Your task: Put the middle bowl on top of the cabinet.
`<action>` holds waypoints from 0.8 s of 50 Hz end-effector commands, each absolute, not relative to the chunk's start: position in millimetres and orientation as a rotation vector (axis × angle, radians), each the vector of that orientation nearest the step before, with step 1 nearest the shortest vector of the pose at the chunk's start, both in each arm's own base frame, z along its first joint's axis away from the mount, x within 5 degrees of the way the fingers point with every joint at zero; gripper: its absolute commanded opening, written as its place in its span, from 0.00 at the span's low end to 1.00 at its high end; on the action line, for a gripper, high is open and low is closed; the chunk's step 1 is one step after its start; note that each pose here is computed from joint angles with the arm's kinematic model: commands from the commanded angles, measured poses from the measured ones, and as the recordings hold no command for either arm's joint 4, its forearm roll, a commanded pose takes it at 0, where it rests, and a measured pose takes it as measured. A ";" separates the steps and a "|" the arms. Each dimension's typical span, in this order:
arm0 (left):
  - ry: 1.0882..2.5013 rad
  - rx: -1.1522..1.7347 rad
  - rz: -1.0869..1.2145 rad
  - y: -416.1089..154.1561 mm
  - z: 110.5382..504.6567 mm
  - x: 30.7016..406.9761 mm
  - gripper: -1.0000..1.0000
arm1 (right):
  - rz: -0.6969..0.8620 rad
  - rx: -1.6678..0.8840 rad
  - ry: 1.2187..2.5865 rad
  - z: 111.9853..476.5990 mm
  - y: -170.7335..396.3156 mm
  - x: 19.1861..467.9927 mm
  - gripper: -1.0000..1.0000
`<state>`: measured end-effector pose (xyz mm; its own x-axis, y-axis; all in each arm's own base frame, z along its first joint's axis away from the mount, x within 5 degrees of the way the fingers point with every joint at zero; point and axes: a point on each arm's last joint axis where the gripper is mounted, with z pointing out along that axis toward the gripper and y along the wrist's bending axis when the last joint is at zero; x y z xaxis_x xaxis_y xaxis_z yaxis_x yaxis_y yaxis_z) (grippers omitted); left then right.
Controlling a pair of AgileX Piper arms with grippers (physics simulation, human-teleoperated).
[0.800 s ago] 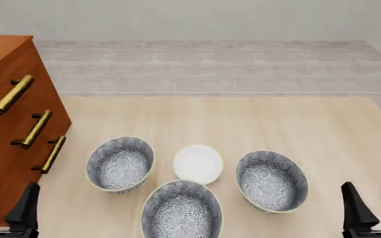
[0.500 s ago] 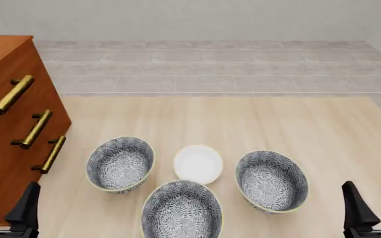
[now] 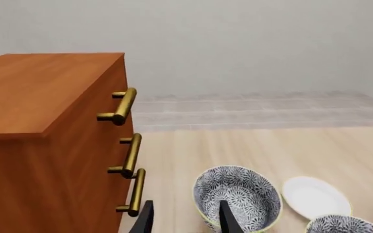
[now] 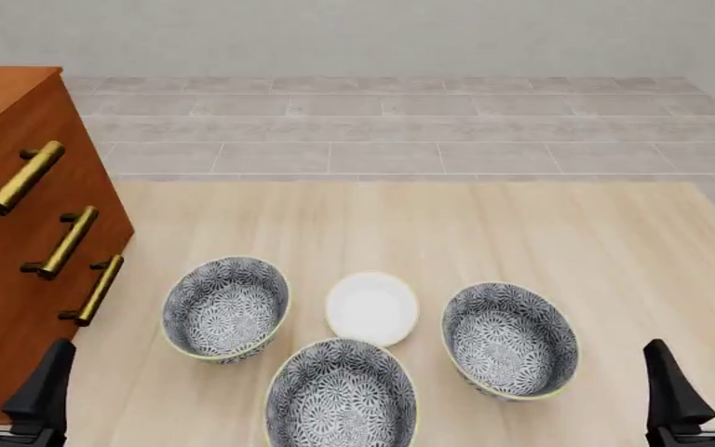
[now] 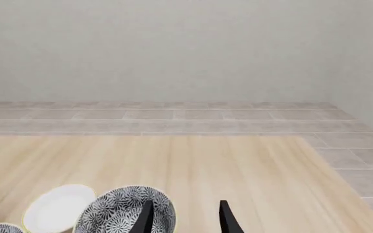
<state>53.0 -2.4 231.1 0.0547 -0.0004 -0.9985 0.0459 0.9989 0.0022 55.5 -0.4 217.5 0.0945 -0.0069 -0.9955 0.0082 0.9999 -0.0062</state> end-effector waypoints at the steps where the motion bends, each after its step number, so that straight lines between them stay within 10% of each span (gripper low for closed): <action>1: 1.528 0.073 -0.050 -3.8 244.7 47.5 1.00 | -0.009 -0.007 1.479 216.7 -0.1 55.6 1.00; 40: 1.565 0.201 -0.098 -11.9 273.0 61.5 1.00 | 0.036 0.001 1.525 216.9 1.3 58.4 1.00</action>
<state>51.5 -7.2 265.1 0.0272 0.0484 -0.9985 0.1376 0.9891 0.0517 58.0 1.4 218.4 0.0506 0.0223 -0.9985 -0.0250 0.9995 0.0210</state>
